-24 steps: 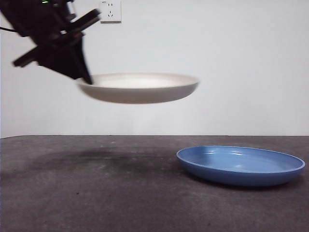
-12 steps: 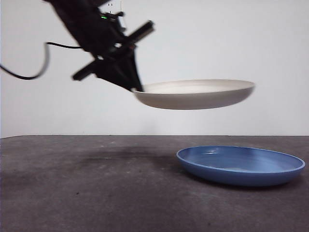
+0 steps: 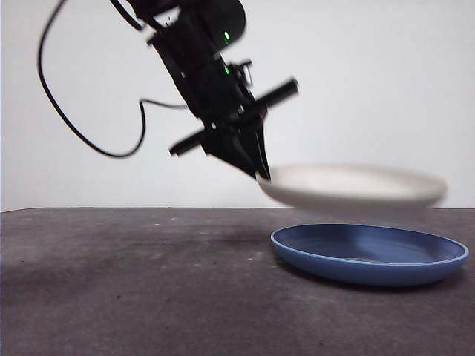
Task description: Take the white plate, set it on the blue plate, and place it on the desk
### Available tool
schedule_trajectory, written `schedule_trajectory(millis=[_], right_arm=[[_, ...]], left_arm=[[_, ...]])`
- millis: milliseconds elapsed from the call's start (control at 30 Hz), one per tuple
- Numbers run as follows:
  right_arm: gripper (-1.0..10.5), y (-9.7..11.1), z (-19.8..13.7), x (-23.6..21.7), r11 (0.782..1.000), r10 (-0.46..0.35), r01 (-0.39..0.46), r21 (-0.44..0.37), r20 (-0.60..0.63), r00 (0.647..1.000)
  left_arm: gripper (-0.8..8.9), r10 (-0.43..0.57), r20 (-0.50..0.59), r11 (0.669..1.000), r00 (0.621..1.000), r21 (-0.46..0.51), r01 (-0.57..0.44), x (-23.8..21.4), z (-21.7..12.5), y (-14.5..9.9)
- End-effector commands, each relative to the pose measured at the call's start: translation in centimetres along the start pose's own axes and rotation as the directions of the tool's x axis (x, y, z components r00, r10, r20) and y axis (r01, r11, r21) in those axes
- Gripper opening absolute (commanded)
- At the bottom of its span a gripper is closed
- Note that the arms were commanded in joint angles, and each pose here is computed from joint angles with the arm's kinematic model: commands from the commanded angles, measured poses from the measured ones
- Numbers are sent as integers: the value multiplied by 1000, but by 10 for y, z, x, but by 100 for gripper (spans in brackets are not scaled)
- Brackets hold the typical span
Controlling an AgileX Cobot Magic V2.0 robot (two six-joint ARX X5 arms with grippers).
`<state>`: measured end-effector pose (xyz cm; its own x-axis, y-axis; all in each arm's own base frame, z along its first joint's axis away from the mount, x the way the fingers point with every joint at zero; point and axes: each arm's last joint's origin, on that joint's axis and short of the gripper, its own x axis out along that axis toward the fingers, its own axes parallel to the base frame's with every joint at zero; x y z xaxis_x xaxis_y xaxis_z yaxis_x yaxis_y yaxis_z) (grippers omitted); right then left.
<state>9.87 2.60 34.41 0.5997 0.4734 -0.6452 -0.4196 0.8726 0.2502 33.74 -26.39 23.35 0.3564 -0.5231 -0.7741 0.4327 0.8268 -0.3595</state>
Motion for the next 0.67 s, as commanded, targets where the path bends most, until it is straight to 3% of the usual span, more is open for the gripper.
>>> schedule_trajectory(millis=[33,533,667], right_arm=[[440,2,3,-5,1000,-1,1,2,25,1000],[440,3,2,-6,1000,0,-1,18,29,1000],[440,3,2,-6,1000,1,-1,18,29,1000]], left_arm=[[9,-9,-5,1000,1000,15,9,16,3,-8],[12,14,-49,999,999,43,-12,47,-10,-13],[176,18,-59,999,998,42,-15,47,-11,-13]])
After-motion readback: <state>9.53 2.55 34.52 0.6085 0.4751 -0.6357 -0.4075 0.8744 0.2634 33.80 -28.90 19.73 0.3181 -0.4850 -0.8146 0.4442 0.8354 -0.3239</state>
